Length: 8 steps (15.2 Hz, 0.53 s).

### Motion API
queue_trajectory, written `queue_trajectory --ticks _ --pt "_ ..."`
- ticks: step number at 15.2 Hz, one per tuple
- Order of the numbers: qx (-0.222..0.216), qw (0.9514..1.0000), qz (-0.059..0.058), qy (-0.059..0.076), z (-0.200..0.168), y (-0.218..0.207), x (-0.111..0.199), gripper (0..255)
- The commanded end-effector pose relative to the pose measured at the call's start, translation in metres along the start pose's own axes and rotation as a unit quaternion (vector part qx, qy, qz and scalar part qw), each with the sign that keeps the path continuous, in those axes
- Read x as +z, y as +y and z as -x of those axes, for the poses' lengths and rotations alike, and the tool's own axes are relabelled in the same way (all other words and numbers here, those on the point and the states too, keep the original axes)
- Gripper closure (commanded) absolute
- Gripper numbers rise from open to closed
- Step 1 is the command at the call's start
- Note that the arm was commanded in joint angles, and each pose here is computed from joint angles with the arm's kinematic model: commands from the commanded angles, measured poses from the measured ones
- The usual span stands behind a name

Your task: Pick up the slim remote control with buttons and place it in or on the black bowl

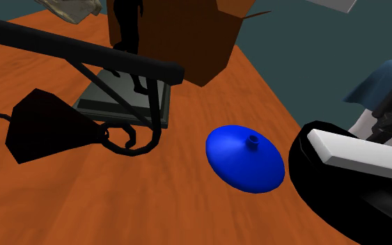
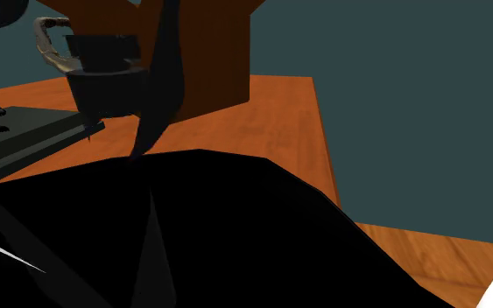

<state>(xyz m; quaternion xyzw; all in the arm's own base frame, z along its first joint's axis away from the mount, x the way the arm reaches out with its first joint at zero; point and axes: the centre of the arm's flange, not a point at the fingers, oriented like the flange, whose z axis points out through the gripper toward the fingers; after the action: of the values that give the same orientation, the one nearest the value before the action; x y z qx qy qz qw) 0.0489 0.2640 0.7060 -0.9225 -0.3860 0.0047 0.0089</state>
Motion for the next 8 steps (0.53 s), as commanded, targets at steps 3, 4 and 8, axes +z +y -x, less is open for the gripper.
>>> queue_trajectory --ticks 3,4,8 --pt "0.0 1.0 0.0 0.0 0.0 0.0008 0.0184 255" --pt "0.0 1.0 0.0 0.0 0.0 0.0008 0.0184 255" --pt "0.0 1.0 0.0 0.0 0.0 0.0008 0.0184 255"
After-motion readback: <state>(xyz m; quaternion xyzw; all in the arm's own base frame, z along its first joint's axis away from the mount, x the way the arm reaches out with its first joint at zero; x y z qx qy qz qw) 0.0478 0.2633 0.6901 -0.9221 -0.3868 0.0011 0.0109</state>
